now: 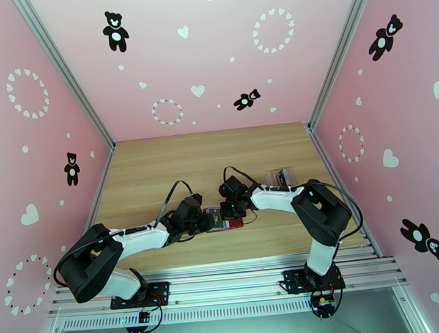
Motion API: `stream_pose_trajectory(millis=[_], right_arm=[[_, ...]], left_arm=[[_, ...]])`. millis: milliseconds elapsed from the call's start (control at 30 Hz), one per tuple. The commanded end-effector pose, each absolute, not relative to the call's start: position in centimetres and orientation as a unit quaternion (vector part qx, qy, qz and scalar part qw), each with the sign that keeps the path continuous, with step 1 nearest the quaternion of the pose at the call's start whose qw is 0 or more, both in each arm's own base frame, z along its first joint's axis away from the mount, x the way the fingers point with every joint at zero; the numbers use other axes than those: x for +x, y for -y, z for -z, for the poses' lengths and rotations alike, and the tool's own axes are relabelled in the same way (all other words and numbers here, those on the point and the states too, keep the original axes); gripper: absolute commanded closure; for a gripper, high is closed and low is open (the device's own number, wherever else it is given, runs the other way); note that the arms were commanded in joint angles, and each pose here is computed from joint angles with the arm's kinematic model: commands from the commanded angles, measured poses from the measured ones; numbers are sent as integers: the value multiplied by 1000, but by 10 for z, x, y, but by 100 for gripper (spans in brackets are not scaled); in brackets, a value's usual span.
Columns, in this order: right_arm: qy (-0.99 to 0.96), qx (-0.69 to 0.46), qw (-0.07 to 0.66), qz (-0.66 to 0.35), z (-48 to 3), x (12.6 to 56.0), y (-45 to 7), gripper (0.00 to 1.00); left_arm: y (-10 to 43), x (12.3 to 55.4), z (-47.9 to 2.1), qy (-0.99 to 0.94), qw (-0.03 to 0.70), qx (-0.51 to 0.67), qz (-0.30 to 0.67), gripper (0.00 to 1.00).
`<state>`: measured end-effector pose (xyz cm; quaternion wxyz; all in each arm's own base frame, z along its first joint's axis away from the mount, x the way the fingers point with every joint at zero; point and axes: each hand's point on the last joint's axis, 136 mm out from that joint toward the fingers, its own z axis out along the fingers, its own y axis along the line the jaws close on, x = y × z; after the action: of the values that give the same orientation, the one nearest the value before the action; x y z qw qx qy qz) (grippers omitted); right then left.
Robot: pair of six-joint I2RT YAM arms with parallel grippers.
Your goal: Put the credit cards into the card holder
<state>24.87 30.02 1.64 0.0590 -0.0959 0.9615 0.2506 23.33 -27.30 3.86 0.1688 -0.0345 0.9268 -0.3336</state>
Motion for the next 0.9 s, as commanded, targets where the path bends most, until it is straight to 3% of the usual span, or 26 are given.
stream_pose_trajectory(millis=[0,200,300,467,867], right_arm=[[-969,-96,38,-223,3,240,-291,92],[-967,-96,48,-232,-6,242,-294,92],[-963,-96,67,-241,-20,247,-295,82],[-960,-99,91,-245,-43,250,-293,77],[-971,-79,127,-188,-54,260,-248,74]], left_arm=[[284,234,-45,-921,167,-26,350,77],[288,236,-54,-917,174,-22,358,77],[292,237,-58,-915,173,-19,364,77],[299,239,-62,-914,173,-11,367,77],[320,240,-72,-911,173,8,374,77]])
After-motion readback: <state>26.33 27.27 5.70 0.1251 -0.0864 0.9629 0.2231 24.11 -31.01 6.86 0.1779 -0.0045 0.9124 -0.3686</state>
